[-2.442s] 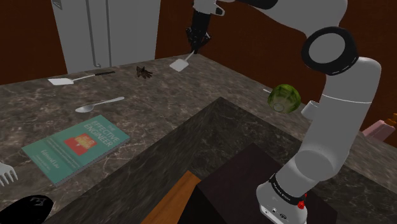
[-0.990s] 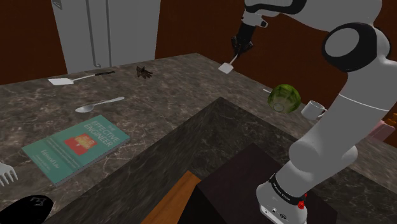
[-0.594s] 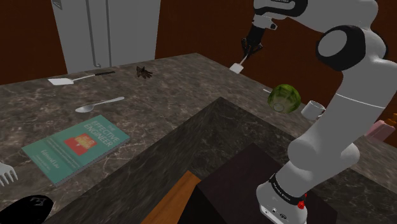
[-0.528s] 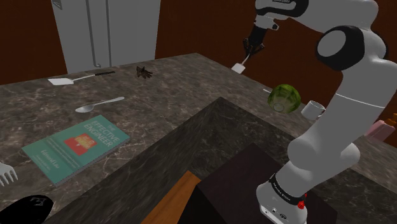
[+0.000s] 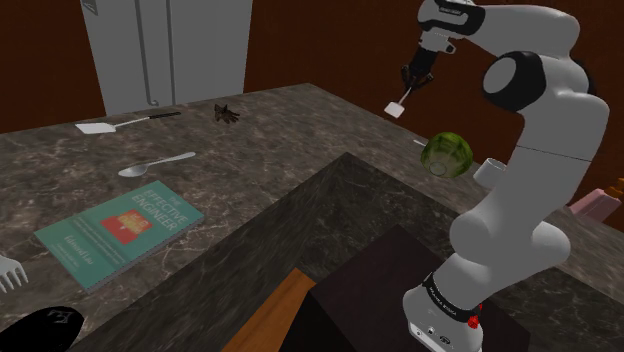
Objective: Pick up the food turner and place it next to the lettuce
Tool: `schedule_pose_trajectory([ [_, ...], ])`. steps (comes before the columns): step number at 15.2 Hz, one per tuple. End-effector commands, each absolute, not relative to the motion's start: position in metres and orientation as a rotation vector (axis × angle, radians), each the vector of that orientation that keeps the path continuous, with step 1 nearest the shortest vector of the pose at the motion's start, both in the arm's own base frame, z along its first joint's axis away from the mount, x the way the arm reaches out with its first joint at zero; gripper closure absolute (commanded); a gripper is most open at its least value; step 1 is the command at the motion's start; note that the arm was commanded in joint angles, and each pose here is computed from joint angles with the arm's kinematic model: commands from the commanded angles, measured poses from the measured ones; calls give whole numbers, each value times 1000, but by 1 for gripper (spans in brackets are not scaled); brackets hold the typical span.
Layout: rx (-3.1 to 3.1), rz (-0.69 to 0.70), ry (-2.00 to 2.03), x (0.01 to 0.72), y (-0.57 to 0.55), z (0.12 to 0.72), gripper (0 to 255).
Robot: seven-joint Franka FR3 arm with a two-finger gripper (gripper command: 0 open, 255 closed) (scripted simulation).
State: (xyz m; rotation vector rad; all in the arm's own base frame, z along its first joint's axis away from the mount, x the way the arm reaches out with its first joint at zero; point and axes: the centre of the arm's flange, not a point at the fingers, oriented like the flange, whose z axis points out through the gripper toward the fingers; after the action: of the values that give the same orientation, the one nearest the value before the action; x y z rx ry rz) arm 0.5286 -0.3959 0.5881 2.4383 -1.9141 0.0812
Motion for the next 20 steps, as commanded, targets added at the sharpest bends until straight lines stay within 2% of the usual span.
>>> schedule_pose_trajectory([
  [1,2440,82,-1912,522,-420,589,255],
  [7,2440,82,-1912,501,-501,589,255],
  [20,2440,82,-1912,501,-501,520,255],
])
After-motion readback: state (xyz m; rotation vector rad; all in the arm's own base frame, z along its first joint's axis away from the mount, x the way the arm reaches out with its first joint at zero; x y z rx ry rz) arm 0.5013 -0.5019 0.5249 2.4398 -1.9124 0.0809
